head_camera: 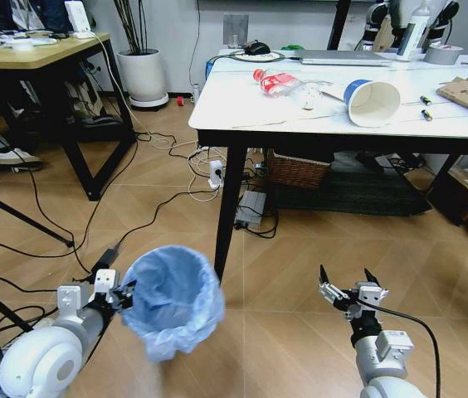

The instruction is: Pick up the trash bin and place the trash from the table into it.

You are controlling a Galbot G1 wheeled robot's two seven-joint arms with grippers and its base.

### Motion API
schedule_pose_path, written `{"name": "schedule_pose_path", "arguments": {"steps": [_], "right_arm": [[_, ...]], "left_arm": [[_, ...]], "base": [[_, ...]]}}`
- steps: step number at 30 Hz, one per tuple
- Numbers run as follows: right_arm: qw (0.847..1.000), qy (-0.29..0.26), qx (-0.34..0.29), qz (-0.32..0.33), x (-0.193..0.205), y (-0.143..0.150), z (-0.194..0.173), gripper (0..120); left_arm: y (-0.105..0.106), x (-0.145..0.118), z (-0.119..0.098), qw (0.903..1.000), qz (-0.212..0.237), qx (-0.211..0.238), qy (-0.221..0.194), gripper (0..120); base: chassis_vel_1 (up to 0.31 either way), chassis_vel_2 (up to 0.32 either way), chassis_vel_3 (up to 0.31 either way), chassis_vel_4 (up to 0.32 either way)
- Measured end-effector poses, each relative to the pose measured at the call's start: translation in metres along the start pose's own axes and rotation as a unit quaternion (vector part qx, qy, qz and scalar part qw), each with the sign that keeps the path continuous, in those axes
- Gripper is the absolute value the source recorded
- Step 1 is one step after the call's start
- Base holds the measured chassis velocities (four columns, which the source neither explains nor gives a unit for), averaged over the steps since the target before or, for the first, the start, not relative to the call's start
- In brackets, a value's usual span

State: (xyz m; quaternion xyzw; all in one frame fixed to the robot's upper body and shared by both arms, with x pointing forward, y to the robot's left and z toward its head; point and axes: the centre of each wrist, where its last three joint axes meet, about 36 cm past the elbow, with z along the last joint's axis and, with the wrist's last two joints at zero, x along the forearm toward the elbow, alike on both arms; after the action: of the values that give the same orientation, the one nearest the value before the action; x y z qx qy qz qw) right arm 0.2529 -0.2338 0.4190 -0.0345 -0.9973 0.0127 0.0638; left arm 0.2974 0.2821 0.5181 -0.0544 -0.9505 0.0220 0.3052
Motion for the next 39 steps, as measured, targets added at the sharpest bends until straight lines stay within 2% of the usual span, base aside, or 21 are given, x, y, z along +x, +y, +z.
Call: {"name": "schedule_pose_path", "arguments": {"steps": [8,10,21,28,39], "right_arm": [[1.0,-0.006,0.006,0.01,0.006,-0.008,-0.01,100],[1.0,-0.005,0.008,0.012,0.008,-0.009,-0.011,100],[1.0,-0.01,0.015,0.024,0.014,-0.017,-0.017,100],[0.999,-0.01,0.018,0.025,0.017,-0.018,-0.02,100],[0.999,-0.005,0.023,0.028,0.022,-0.019,-0.023,100]], "left_arm": [[-0.041,0.036,-0.011,0.9984,0.054,-0.018,0.002,0],[-0.044,0.037,-0.01,0.998,0.059,-0.021,0.008,0],[-0.05,0.037,0.001,0.9958,0.067,-0.024,0.058,0],[-0.047,0.036,-0.002,0.9952,0.071,-0.048,0.047,0],[-0.055,0.033,-0.003,0.9943,0.094,-0.043,0.024,0]], "base": [[0.0,0.0,0.0,0.0],[0.0,0.0,0.0,0.0],[0.0,0.0,0.0,0.0],[0.0,0.0,0.0,0.0],[0.0,0.0,0.0,0.0]]}}
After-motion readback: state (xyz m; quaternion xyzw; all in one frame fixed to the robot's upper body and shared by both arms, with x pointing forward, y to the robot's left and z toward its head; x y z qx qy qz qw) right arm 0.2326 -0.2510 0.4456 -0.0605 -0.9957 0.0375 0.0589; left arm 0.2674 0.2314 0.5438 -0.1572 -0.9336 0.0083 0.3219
